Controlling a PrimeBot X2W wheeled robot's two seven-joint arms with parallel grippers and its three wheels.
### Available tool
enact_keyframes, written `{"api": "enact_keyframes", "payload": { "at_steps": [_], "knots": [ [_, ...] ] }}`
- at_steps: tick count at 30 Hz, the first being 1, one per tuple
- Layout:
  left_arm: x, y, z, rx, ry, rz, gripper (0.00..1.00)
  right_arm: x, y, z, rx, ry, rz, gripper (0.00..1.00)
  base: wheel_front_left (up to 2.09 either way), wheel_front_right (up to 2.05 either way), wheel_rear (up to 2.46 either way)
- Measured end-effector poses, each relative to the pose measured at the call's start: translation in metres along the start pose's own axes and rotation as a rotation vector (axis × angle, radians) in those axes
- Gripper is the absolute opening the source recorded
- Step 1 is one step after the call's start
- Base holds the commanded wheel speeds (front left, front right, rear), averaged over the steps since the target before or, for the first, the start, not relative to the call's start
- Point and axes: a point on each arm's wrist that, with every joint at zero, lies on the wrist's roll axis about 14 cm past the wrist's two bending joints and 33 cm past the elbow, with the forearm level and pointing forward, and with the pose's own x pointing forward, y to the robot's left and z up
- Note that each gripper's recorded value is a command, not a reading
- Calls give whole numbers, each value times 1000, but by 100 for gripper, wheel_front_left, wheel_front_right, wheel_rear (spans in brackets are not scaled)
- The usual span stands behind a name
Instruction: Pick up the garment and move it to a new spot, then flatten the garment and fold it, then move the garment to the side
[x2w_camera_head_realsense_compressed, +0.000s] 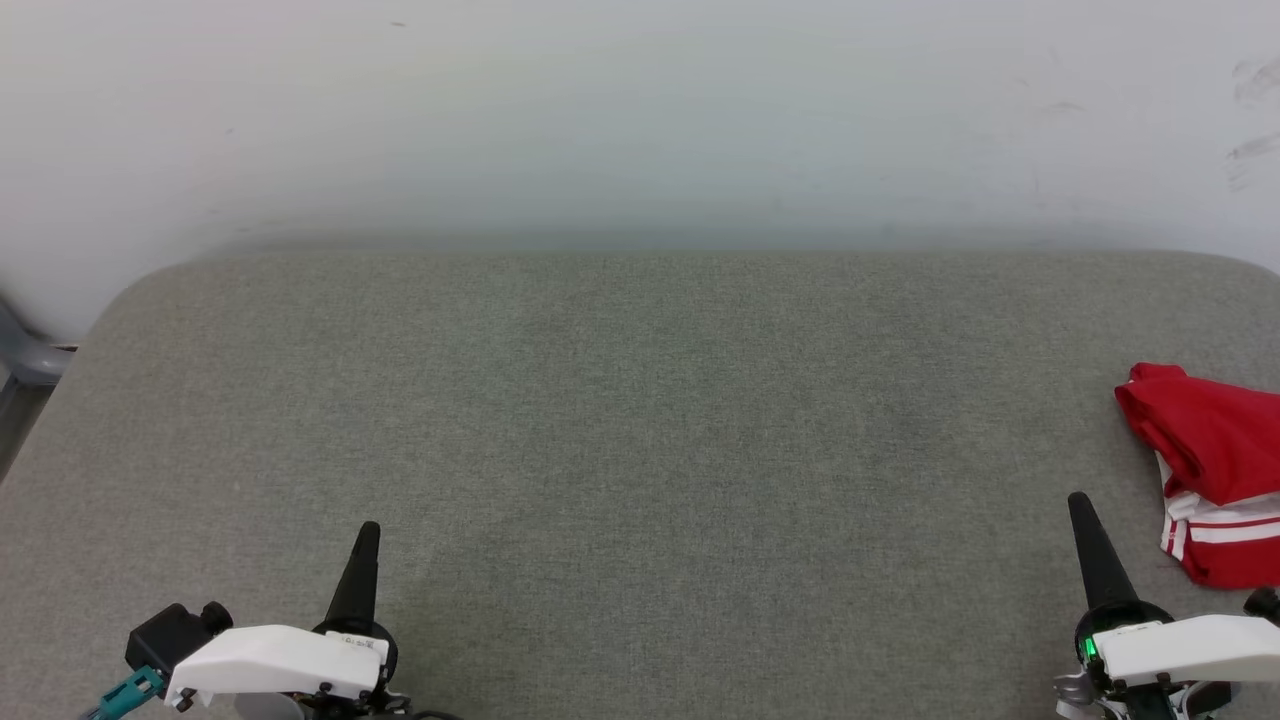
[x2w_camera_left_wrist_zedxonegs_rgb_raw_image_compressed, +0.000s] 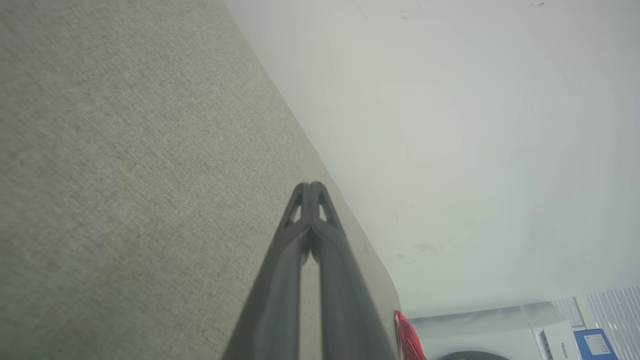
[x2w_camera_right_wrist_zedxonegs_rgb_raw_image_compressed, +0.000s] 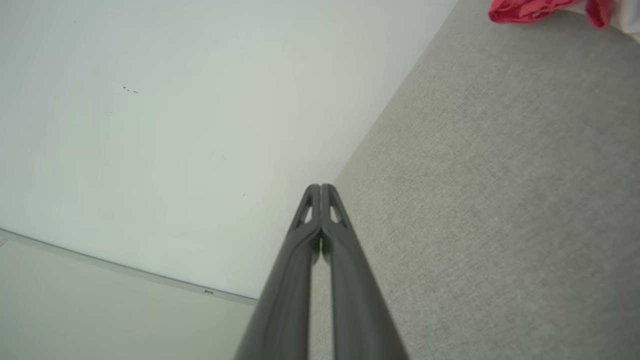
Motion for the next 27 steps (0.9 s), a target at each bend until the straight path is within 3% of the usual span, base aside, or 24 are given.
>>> {"api": "enact_keyframes", "payload": {
  "at_steps": [27],
  "knots": [
    [11,-10,4,-284,12,-45,0,9,5,1,266,15,16,0,0,0,0]
  ]
}}
